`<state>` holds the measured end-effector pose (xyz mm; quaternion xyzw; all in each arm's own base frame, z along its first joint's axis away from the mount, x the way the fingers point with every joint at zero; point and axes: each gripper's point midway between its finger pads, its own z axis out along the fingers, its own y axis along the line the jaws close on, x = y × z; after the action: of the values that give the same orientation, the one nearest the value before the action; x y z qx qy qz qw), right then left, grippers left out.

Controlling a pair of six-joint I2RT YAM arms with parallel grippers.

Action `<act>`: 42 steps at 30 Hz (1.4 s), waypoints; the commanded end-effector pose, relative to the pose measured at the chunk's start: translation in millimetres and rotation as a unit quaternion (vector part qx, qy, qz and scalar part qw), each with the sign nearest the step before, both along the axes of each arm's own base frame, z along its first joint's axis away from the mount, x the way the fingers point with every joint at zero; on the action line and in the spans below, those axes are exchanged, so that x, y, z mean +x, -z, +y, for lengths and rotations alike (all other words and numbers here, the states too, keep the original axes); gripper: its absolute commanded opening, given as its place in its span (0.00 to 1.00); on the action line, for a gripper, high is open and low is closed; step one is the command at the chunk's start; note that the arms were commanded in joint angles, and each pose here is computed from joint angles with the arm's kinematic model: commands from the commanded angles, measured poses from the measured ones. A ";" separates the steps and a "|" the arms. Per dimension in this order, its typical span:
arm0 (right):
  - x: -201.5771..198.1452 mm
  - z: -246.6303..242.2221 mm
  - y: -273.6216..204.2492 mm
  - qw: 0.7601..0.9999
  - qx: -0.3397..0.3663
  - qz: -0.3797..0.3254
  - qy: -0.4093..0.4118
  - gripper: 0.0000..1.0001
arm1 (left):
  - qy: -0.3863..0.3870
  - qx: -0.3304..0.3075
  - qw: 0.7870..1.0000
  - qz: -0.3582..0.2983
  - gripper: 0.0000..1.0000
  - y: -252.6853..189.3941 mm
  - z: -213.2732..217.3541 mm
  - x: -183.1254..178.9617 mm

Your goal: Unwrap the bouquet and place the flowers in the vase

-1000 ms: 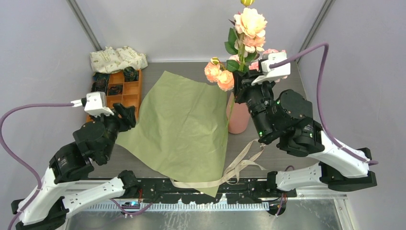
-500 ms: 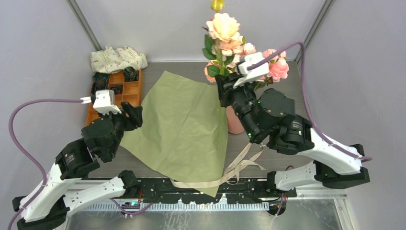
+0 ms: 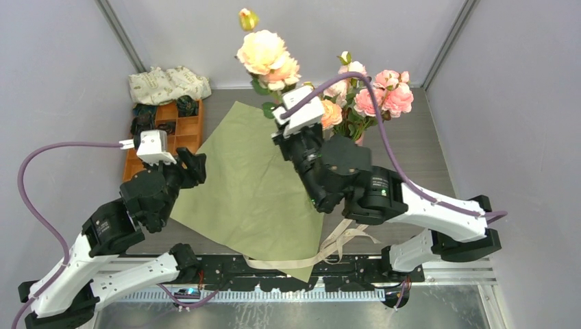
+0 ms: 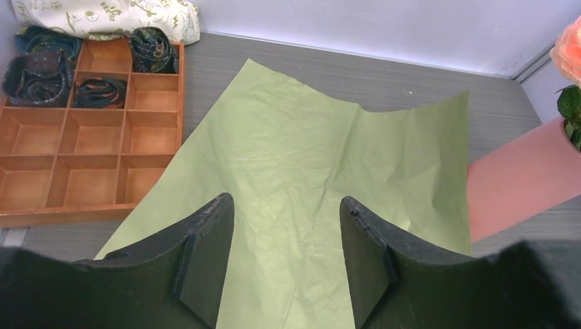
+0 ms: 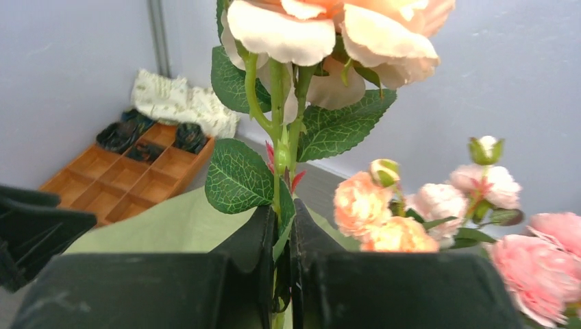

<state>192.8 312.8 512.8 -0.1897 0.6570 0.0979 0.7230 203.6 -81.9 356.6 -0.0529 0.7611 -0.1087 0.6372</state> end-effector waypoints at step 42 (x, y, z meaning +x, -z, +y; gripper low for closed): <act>83.3 -147.1 -84.6 0.960 0.095 -0.213 0.157 0.01 | 0.018 -0.016 0.999 -0.028 0.58 -7.3 -22.0 12.0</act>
<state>270.3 161.1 600.7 -0.0405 0.5060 -0.0326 0.8610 213.7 -102.2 352.0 -0.0359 0.7577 -0.1182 0.6408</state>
